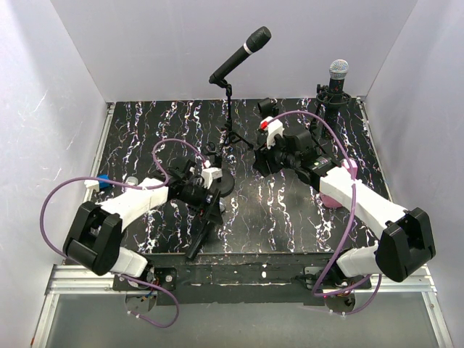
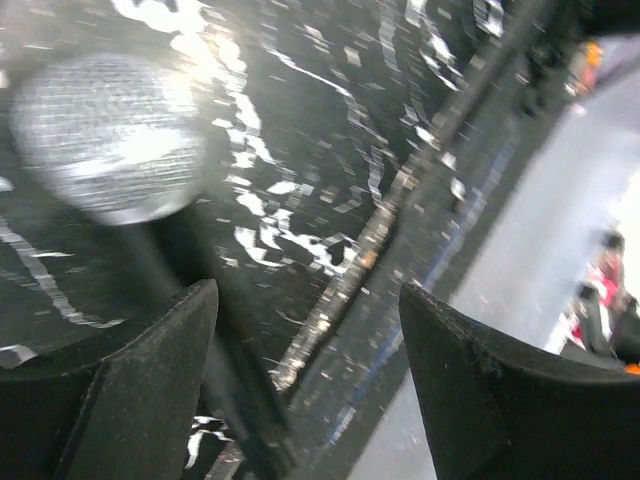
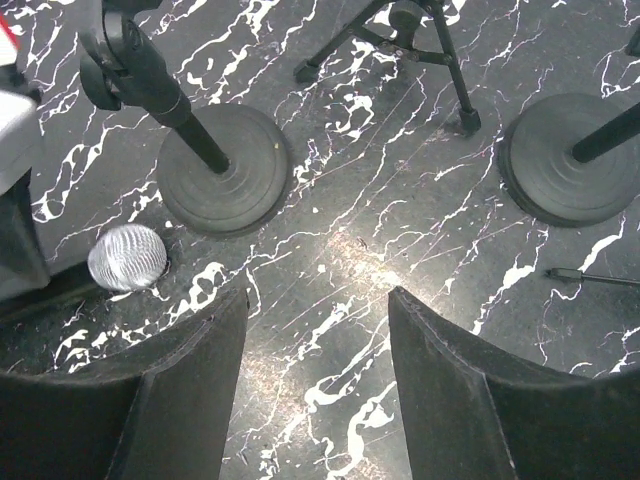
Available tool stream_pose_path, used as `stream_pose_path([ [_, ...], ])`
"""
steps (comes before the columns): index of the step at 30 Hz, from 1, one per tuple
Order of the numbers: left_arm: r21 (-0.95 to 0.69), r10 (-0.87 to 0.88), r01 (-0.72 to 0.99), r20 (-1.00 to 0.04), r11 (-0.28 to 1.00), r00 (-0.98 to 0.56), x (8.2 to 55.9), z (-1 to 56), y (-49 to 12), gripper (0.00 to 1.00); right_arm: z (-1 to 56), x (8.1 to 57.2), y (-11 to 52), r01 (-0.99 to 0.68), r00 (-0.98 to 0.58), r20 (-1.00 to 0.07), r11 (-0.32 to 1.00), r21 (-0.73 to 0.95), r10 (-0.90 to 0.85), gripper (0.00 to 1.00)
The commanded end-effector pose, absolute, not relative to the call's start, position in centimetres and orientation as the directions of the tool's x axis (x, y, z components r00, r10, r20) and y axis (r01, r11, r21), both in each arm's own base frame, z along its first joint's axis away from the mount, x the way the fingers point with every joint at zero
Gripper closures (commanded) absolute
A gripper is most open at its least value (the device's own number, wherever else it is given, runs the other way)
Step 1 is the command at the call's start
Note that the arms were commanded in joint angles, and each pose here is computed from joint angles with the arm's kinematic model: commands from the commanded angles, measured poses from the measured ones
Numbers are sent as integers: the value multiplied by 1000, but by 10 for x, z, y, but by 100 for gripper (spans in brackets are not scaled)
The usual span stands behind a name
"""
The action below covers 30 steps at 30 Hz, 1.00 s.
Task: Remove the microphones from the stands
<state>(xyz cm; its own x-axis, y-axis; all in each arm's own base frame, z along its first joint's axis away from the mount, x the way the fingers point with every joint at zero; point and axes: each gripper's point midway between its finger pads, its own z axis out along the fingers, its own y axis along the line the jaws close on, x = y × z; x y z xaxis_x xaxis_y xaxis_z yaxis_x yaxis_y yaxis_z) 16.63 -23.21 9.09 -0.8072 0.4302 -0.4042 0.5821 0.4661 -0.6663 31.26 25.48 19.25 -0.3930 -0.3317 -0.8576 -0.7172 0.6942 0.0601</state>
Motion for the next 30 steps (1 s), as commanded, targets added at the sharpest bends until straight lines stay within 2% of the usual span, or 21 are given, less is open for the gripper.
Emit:
stream_pose_path([
  [1, -466, 311, 529, -467, 709, -828, 225, 71, -218, 25, 214, 322, 259, -709, -368, -886, 702, 72, -281, 35],
  [5, -413, 349, 540, -453, 733, -820, 236, 59, -213, 25, 222, 323, 259, -706, -353, -896, 705, 66, -270, 35],
  [7, -408, 374, 555, -443, 725, -815, 238, 62, -214, 28, 224, 323, 257, -705, -346, -897, 707, 56, -275, 35],
  [9, -443, 378, 607, -503, 659, -777, 238, 85, -226, 29, 225, 322, 254, -708, -341, -898, 705, 50, -279, 35],
  [11, -409, 432, 694, -567, 592, -702, 230, 97, -232, 28, 219, 319, 252, -716, -340, -893, 697, 42, -295, 35],
  [15, -305, 566, 807, -589, 505, -577, 201, 90, -244, 25, 208, 313, 247, -709, -366, -884, 702, 63, -290, 35],
  [17, -256, 616, 827, -566, 500, -548, 188, 80, -257, 25, 208, 310, 245, -711, -370, -885, 700, 72, -284, 35],
  [20, -166, 641, 800, -516, 576, -569, 180, 60, -270, 23, 206, 308, 242, -708, -371, -885, 702, 74, -282, 35],
  [24, -78, 711, 854, -518, 515, -476, 163, 43, -285, 22, 206, 307, 234, -695, -368, -890, 715, 72, -268, 35],
  [27, -43, 750, 871, -487, 490, -447, 155, 31, -290, 24, 206, 304, 228, -689, -367, -894, 721, 74, -258, 35],
  [30, 13, 776, 865, -449, 501, -443, 159, 18, -285, 33, 206, 297, 224, -685, -366, -897, 724, 80, -248, 35],
])
